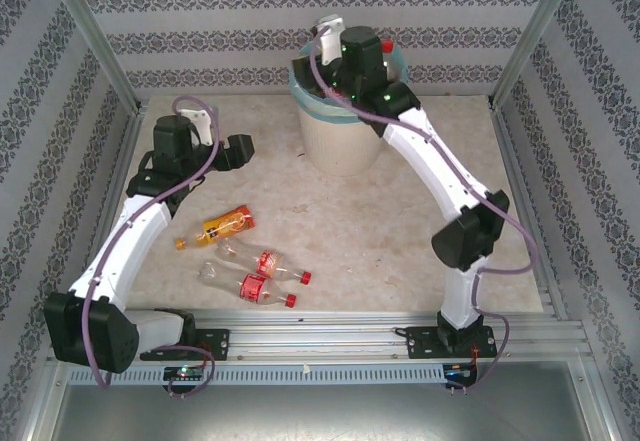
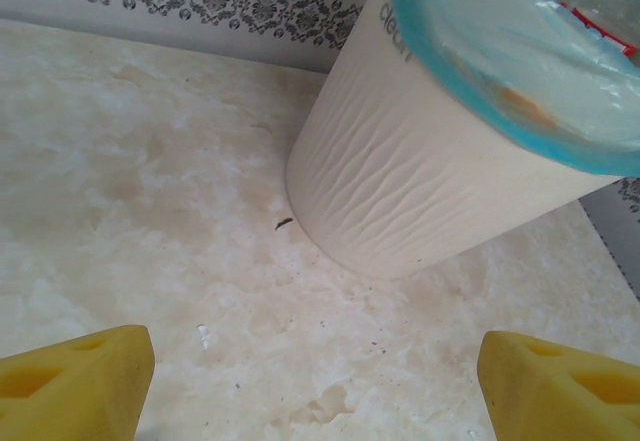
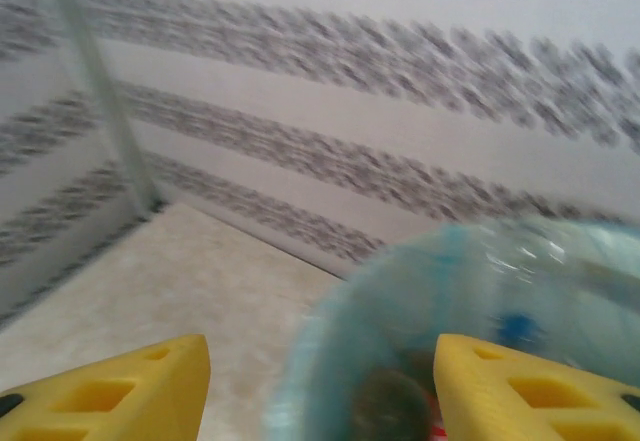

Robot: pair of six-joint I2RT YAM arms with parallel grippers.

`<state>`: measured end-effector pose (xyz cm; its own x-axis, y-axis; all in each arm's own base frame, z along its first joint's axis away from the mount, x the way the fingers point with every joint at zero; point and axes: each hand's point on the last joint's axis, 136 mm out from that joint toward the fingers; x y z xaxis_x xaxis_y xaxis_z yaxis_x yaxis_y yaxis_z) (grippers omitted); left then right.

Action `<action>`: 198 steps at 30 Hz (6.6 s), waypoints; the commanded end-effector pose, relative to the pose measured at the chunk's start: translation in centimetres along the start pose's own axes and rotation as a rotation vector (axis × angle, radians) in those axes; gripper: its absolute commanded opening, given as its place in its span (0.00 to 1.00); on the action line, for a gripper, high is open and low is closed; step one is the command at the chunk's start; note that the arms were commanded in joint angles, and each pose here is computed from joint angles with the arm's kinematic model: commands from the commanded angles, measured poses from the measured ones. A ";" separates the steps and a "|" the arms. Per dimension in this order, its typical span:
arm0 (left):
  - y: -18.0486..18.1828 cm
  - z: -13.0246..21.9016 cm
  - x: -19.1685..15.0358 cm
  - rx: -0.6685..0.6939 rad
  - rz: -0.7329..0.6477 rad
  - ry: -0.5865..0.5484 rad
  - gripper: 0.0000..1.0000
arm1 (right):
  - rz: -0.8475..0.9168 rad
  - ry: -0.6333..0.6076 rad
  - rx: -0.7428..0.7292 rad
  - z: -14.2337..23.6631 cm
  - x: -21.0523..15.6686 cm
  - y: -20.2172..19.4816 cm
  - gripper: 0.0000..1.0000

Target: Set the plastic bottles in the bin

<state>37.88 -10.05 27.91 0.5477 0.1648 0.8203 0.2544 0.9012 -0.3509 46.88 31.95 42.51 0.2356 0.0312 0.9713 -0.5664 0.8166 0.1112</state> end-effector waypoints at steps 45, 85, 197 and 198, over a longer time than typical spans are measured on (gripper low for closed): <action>6.4 9.6 -4.9 0.428 -0.109 -0.176 1.00 | 0.111 0.985 0.464 4.3 -41.2 22.2 0.72; 3.1 8.9 -0.2 0.291 -0.134 -0.227 0.99 | 0.231 0.763 0.287 7.7 -32.2 16.0 0.55; -10.0 0.1 7.2 -0.208 -0.217 -0.161 0.97 | -0.150 0.307 -0.404 -3.6 -11.5 -17.0 0.46; -10.0 0.2 7.3 -0.207 -0.217 -0.164 0.97 | -0.146 0.290 -0.400 -3.2 -10.5 -16.8 0.47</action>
<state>39.81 -17.66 35.85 0.3896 0.0593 0.9191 0.4963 0.8271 -0.2637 57.40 19.58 30.12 0.4868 0.0016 0.8735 -0.1594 0.9834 0.0871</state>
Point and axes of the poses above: each hand's point on the last joint's axis, 136 mm out from that joint toward the fingers, its own z axis back along the fingers, its own y axis along the line the jaws close on, x = y × z, and after that the axes turned 4 degrees about -z, right-handed
